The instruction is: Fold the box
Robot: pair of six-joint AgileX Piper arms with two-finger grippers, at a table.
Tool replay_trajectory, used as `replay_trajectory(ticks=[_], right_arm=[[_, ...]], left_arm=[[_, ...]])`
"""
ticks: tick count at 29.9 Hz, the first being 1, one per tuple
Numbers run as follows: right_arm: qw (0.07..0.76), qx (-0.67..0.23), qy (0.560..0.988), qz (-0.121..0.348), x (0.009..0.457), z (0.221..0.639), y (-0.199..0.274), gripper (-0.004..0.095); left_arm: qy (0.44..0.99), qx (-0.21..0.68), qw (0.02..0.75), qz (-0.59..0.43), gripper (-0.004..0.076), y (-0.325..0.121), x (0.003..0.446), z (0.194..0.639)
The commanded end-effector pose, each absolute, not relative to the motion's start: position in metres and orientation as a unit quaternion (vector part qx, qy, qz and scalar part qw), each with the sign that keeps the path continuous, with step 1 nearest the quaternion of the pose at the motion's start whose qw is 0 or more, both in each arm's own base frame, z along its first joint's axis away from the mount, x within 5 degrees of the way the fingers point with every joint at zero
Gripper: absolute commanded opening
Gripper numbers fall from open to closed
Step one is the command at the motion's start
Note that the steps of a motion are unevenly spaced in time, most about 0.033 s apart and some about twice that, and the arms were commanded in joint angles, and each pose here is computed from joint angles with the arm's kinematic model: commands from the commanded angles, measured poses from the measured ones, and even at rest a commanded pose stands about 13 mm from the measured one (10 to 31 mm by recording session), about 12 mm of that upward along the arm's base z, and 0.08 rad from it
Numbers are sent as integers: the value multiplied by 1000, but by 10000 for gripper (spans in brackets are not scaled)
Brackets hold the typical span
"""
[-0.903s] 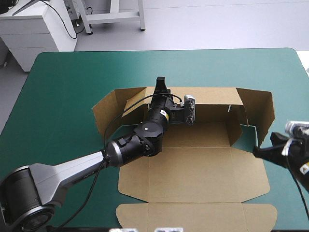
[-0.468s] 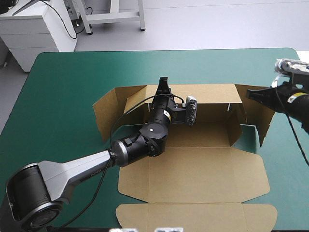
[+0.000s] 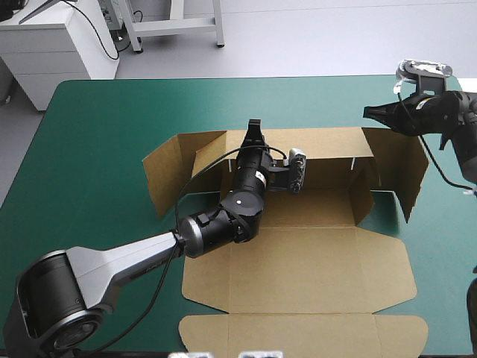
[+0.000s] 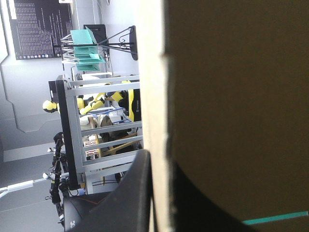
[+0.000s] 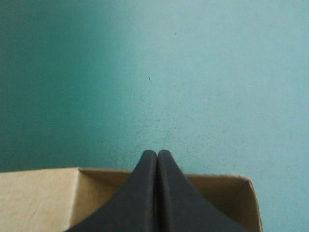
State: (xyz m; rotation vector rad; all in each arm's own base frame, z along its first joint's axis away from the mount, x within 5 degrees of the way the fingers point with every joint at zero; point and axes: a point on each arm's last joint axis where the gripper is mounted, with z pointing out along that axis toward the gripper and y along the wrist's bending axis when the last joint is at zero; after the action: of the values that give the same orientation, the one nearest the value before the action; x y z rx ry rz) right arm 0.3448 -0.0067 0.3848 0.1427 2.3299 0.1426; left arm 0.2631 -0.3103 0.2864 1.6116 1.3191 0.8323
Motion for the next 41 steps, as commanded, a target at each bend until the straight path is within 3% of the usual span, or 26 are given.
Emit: replay_trajectory(ticks=[1, 15, 19, 26, 32, 41], right_arm=[[435, 47, 898, 51, 353, 407, -8, -20], [295, 23, 955, 39, 349, 380, -16, -20], [271, 3, 960, 65, 342, 379, -10, -20], [285, -23, 951, 121, 325, 380, 2, -20], [311, -16, 943, 116, 303, 351, 3, -20], [405, -18, 906, 117, 276, 330, 6, -20]], left_arm=[[559, 644, 437, 287, -8, -316, 251, 285], [570, 633, 424, 307, -8, -312, 250, 285], [572, 631, 422, 310, -8, -312, 250, 285], [574, 630, 420, 310, -8, -311, 250, 285], [577, 630, 419, 308, -8, -311, 250, 285], [575, 631, 421, 306, -8, -312, 250, 285]])
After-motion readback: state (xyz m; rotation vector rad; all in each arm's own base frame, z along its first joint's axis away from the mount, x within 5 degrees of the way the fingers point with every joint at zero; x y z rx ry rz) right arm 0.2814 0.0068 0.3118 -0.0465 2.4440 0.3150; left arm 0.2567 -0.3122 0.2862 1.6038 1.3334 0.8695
